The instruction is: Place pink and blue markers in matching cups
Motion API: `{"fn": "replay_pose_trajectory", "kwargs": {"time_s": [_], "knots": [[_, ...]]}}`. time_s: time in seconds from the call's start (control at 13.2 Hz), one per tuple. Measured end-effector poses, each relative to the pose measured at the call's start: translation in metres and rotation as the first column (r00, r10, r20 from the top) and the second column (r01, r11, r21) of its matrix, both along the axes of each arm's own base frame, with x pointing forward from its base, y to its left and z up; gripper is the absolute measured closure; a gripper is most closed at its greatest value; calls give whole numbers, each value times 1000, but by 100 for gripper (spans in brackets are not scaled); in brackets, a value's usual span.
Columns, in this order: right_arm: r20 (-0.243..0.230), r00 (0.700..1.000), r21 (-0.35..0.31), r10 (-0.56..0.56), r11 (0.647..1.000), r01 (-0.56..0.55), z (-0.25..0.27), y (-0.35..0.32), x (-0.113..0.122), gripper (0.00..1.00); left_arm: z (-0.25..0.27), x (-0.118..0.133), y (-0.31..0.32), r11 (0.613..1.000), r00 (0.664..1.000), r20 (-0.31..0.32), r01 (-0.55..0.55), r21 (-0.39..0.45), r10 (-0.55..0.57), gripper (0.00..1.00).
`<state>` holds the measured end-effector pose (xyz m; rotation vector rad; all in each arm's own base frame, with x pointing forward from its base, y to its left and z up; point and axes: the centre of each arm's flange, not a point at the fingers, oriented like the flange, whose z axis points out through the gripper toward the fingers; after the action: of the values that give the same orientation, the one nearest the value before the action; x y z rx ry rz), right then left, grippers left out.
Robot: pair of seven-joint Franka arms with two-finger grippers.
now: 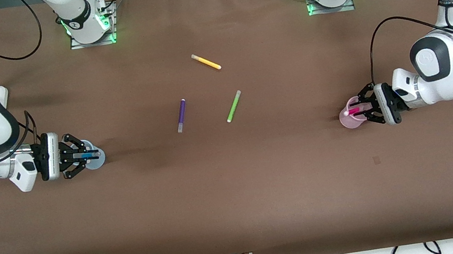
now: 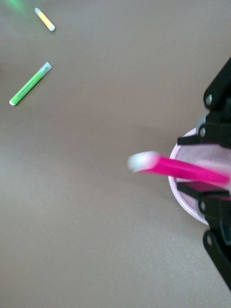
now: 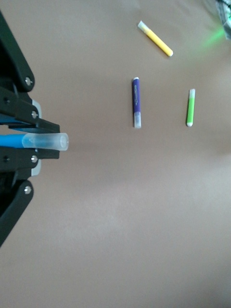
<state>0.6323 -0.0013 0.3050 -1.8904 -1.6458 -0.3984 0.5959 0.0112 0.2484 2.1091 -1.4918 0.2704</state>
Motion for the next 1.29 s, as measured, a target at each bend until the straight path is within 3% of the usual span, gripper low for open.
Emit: {"fn": "replay_pose_trajectory", "kwargs": {"time_s": [0.38,0.53,0.68,0.83,0.91,1.06,1.29], "knots": [[-14,1000,33,19,999,-19,-6,-27,-10,84,66,13,2,998,996,81,-28,50,24,3],[-13,1000,40,23,999,-23,-12,-36,-15,84,121,18,-1,983,995,51,-92,162,85,0],[-14,1000,44,16,999,-16,-13,-38,-16,81,190,23,-16,943,989,23,-148,297,147,0],[-37,999,54,-34,998,36,-11,-37,-14,63,257,26,-38,879,976,36,-209,428,214,0],[-82,992,39,-95,994,99,-7,-37,-12,52,278,25,-47,841,961,39,-260,474,275,0],[-179,950,-17,-254,967,255,11,-35,-6,28,300,20,-59,759,898,22,-384,526,439,0],[-277,838,-175,-470,883,437,55,-30,7,0,311,16,-71,601,737,14,-563,567,676,0]]}}
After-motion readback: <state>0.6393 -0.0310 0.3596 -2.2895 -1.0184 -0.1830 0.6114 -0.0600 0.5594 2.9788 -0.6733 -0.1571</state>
